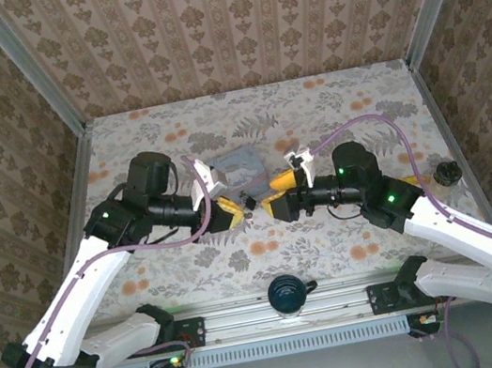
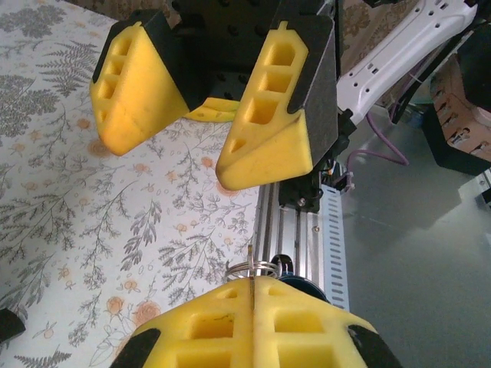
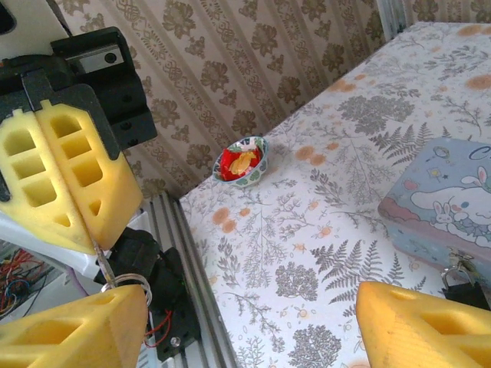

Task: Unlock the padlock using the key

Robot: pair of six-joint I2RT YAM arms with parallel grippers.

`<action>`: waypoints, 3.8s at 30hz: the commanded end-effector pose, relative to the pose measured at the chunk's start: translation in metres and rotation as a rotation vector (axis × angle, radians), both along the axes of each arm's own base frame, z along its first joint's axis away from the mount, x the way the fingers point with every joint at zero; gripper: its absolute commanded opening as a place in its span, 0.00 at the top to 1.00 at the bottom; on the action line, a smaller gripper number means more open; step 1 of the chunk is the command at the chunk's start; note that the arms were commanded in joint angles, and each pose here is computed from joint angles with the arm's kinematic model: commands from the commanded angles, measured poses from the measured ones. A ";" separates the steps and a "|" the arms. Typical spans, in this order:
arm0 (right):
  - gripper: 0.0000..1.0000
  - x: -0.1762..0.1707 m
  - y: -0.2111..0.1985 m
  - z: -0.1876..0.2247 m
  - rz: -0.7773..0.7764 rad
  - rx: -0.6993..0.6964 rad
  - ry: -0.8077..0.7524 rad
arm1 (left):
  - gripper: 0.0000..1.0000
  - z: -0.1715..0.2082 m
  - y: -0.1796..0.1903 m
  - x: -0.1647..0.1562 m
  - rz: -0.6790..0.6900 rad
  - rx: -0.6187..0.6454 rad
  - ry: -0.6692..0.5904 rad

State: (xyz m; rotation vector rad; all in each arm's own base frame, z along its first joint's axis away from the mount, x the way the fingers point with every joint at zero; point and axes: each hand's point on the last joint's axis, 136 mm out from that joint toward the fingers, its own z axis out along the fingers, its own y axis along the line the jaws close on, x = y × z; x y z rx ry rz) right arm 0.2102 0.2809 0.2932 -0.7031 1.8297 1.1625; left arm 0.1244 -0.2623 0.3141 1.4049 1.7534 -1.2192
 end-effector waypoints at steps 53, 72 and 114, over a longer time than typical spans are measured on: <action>0.75 -0.033 0.053 0.020 0.252 0.126 -0.031 | 1.00 0.009 0.003 0.007 0.015 -0.140 0.084; 1.00 -0.007 0.025 0.008 0.004 0.069 -0.018 | 0.31 0.028 0.014 0.040 0.206 -0.232 0.105; 1.00 0.011 -0.095 -0.159 -0.628 -0.291 0.582 | 0.00 -0.210 0.043 0.115 1.351 0.299 0.189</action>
